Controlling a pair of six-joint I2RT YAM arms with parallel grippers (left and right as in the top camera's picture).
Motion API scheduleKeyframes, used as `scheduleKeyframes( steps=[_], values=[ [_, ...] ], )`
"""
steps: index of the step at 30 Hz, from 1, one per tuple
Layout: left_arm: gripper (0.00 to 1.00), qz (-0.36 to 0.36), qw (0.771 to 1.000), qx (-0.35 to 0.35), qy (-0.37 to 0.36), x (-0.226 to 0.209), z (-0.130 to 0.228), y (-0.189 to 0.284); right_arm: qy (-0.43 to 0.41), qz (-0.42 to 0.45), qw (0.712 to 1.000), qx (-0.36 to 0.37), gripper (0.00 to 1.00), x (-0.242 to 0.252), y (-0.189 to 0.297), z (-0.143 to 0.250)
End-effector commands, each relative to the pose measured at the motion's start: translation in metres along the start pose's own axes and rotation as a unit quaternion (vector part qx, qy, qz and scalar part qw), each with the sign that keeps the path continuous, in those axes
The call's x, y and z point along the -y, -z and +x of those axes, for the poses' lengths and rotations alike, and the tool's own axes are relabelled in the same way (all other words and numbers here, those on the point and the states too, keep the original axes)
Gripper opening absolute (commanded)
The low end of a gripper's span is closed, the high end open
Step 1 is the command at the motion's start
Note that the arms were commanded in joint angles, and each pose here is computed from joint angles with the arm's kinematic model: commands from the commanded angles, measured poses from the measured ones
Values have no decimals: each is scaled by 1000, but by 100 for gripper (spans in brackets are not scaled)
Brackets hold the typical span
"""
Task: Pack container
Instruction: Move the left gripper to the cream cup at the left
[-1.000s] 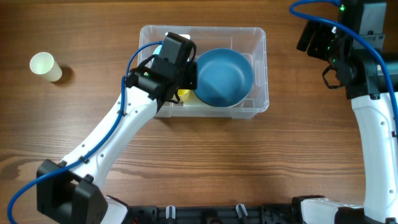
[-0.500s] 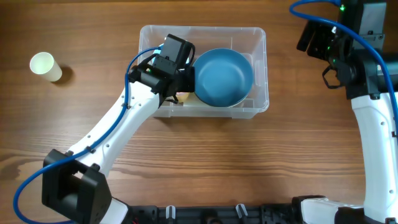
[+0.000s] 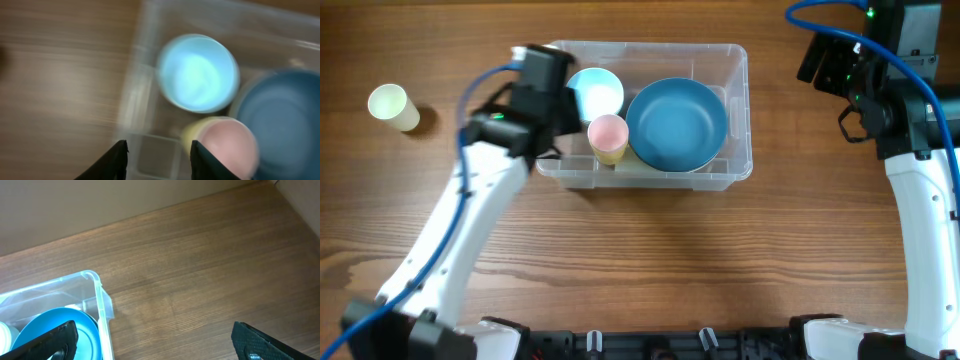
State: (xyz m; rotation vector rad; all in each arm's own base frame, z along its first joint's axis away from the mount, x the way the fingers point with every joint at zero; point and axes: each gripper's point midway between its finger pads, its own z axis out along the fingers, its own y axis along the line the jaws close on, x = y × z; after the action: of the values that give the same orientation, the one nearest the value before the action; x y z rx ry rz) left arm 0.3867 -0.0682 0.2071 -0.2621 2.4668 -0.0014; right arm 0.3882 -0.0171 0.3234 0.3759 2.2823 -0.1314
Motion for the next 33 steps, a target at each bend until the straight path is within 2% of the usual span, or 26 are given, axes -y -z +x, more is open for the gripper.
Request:
scheduleKeyframes(
  steps=[1,7,10,13,17,22,27,33],
  values=[
    [46,-69,995,39,66,-70,-22,22,-3,6,1000,4,100,1,-2,-4],
    [50,-156,971,52,173,-176,-31,31,-3,6,1000,4,100,1,-2,-4],
    [51,-173,959,69,212,-210,-36,35,-3,6,1000,4,100,1,-2,-4],
    [51,-158,954,94,236,-225,-48,36,-3,6,1000,4,100,1,-2,-4],
    [50,-166,962,95,195,-235,-56,22,-3,6,1000,4,100,1,-2,-4],
    [62,-186,973,51,130,-249,-51,-30,-3,6,1000,4,100,1,-2,-4],
    [62,-201,967,15,154,-282,-33,-74,-3,6,1000,4,100,1,-2,-4],
    [59,-161,976,1,145,-293,-24,-121,-3,6,1000,4,100,1,-2,-4]
  ],
)
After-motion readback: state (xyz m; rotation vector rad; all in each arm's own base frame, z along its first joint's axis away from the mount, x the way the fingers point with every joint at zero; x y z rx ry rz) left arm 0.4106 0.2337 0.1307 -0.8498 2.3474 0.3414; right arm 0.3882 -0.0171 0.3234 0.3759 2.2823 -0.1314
